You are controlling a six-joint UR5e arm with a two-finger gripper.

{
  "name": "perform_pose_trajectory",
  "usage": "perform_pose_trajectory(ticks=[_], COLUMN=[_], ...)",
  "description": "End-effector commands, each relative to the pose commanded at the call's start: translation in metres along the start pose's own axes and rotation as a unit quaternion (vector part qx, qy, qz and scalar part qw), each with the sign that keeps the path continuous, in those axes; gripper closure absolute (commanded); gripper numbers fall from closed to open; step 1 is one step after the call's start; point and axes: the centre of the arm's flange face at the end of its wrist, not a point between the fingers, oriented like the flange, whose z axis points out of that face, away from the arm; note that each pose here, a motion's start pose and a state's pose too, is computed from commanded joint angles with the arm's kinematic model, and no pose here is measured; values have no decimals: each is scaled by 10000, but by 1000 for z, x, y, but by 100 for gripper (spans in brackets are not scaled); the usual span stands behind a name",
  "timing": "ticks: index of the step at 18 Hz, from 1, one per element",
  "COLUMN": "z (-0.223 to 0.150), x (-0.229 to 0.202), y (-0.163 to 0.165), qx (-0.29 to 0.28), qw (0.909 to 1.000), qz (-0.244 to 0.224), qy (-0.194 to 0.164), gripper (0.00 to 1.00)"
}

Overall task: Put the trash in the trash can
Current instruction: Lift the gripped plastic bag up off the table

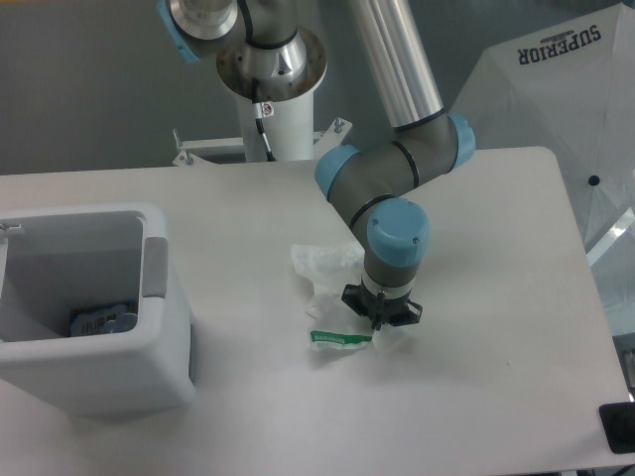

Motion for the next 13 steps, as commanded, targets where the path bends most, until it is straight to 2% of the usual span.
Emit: perform_pose_trajectory(ticks=[8, 13], z=[-40, -106], x=[-4, -16], y=[-2, 3], qx=[455, 1370], qw=[9988, 9899], qz=[-181, -372], qy=[-59, 15], gripper=[100, 100])
